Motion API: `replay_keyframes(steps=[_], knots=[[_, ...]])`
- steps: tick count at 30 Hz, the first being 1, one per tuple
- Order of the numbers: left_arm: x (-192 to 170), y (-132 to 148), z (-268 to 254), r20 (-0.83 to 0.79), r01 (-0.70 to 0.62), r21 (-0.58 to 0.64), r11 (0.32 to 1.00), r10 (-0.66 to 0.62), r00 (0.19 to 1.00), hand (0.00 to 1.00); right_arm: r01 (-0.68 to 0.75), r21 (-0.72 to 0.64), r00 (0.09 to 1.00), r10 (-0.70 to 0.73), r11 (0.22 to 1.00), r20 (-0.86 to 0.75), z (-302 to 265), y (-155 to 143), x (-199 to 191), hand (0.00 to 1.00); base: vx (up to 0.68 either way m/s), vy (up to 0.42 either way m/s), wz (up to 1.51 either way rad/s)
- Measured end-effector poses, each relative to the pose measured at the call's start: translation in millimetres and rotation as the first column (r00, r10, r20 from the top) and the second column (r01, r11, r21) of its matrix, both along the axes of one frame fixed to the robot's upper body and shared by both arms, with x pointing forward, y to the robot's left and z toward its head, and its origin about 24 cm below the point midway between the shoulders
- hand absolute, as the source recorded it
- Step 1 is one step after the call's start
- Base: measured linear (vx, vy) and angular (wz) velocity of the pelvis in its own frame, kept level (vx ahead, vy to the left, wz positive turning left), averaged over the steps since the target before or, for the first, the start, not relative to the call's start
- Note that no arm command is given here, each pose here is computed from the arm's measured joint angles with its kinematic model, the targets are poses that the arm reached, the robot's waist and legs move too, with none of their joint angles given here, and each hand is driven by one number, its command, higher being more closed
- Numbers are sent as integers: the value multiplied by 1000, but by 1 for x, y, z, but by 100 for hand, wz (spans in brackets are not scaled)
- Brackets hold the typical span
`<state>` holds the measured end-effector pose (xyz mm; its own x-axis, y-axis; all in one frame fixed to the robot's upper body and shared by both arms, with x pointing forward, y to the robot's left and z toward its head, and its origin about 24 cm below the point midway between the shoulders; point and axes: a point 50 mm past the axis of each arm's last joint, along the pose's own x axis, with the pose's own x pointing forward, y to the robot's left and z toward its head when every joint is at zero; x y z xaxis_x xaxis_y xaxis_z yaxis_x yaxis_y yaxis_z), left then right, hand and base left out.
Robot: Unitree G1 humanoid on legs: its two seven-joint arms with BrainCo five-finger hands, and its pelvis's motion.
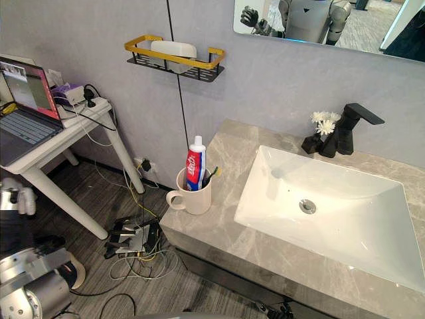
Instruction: Organize washtable
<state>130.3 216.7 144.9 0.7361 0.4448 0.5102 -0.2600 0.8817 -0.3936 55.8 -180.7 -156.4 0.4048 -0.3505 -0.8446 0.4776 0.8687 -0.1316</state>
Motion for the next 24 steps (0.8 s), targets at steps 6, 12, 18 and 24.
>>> replay_keyframes(steps=[6,12,18,24], knots=[[0,-19,-19,-82,206,-94,974,-214,973,100,-43,-9,999,43,999,11,2,2,2,0,-30,-16,-10],[9,-46,-57,-215,378,-237,895,-428,878,100,-52,0,998,52,999,26,3,2,4,0,12,-17,-14],[13,-58,-77,-295,404,-279,871,-478,827,100,-52,-11,997,52,999,51,5,-1,10,0,42,5,-19],[17,-68,-79,-316,439,-257,861,-504,804,100,-48,-29,996,50,998,68,8,-6,14,0,72,5,-7]])
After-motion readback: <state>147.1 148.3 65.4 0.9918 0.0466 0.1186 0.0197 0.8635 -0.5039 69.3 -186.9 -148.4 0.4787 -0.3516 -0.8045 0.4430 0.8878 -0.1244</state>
